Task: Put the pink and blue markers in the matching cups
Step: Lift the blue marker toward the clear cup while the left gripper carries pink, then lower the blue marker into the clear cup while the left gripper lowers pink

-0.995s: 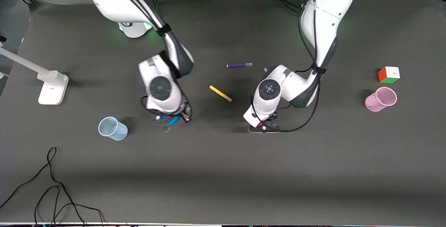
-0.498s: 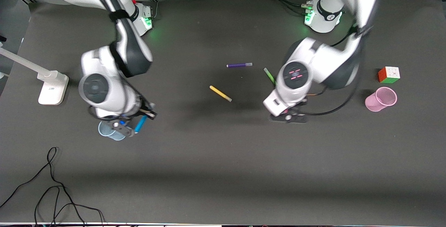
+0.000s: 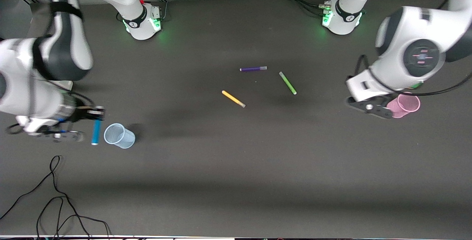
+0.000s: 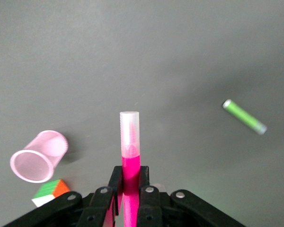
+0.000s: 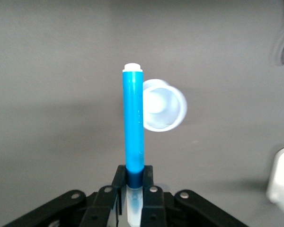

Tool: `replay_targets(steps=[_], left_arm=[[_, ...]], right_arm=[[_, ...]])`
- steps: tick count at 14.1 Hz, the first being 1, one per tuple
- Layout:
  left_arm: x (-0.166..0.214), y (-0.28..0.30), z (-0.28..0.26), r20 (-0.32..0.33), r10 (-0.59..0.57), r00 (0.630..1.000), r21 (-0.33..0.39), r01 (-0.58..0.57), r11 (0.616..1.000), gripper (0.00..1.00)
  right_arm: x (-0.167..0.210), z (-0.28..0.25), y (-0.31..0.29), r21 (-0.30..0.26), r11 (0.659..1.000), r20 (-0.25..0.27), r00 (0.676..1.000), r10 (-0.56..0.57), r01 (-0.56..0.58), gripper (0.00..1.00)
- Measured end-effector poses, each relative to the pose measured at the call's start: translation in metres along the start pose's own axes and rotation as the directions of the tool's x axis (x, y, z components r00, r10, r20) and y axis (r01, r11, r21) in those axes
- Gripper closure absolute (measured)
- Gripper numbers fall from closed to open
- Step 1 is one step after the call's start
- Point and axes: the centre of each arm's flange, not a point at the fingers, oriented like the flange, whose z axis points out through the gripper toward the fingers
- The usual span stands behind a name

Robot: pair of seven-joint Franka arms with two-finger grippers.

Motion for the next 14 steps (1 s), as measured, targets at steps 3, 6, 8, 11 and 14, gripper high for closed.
replay_targets(steps=[3,6,8,11,14], left_arm=[[-0.023,-0.064,0.026,-0.065,0.193,0.979,0.004,-0.193,0.981,0.83],[-0.044,-0.112,0.075,-0.207,0.361,0.909,-0.017,-0.372,0.928,0.83],[-0.067,-0.148,0.106,-0.296,0.440,0.848,-0.033,-0.470,0.882,0.83],[-0.094,-0.191,0.137,-0.397,0.529,0.750,-0.023,-0.584,0.811,0.83],[-0.101,-0.210,0.164,-0.502,0.610,0.613,0.020,-0.696,0.717,0.83]], right_arm=[[-0.009,-0.002,0.047,0.004,0.994,0.029,0.994,-0.108,0.108,0.83],[-0.014,-0.004,0.053,0.017,0.991,0.066,0.989,-0.134,0.133,0.83],[-0.015,-0.006,0.049,0.064,0.990,0.113,0.985,-0.129,0.122,0.83],[0.000,0.003,0.049,0.117,0.990,0.204,0.973,-0.105,0.082,0.83],[0.023,0.035,0.050,0.153,0.987,0.290,0.953,-0.087,0.044,0.83]])
